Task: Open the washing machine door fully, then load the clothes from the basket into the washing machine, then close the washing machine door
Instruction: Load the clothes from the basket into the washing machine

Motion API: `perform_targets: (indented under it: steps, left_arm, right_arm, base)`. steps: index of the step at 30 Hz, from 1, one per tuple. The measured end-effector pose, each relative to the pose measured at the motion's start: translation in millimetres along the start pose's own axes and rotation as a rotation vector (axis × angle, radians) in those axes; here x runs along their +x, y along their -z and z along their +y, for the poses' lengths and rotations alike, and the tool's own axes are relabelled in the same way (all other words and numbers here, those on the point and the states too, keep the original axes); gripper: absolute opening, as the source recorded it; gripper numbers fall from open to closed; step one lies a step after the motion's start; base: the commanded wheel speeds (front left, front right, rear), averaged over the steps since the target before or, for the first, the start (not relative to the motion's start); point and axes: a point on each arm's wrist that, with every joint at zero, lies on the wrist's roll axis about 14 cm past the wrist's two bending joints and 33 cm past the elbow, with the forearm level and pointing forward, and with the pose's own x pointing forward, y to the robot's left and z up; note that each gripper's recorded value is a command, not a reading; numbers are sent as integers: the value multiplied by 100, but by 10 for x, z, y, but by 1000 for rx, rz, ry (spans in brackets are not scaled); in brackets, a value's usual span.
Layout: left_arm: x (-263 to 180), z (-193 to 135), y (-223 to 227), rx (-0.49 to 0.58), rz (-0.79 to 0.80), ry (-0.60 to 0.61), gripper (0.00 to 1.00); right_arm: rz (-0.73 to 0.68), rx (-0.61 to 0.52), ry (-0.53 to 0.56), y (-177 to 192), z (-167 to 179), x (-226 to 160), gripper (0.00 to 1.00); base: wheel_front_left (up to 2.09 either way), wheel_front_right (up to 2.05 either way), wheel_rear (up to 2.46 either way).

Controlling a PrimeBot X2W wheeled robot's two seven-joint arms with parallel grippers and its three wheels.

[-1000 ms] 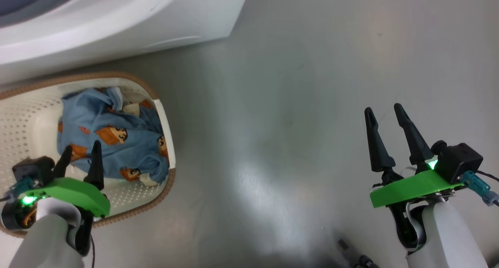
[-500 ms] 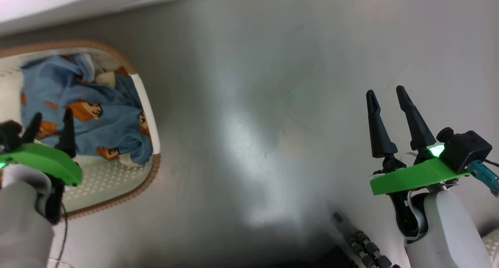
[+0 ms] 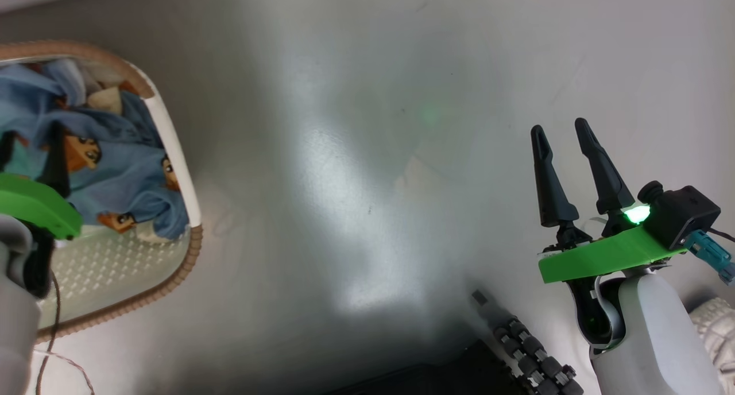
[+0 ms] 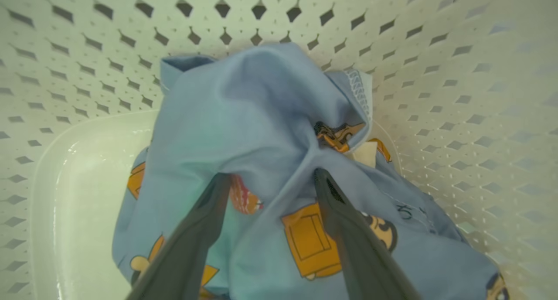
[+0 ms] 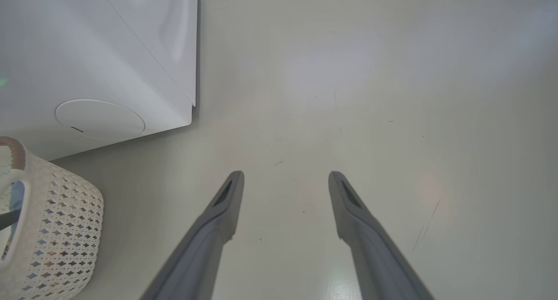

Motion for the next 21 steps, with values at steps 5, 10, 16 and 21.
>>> perform_targets:
  steps: [5, 10, 16, 21]
  left_arm:
    - [113, 9, 13, 8, 17, 0, 100]
    - [196, 49, 47, 2, 43, -18, 100]
    - [227, 131, 75, 16, 92, -55, 100]
    - [226, 157, 122, 30, 151, -75, 100]
  right_arm:
    - [13, -3, 18, 41, -67, -22, 100]
    - [23, -7, 22, 74, -84, -37, 100]
    - [17, 11, 37, 51, -123, -59, 100]
    - [11, 11, 43, 32, -141, -63, 100]
  base:
    - [0, 0, 0]
    - [0, 0, 0]
    - [0, 0, 0]
    - [0, 0, 0]
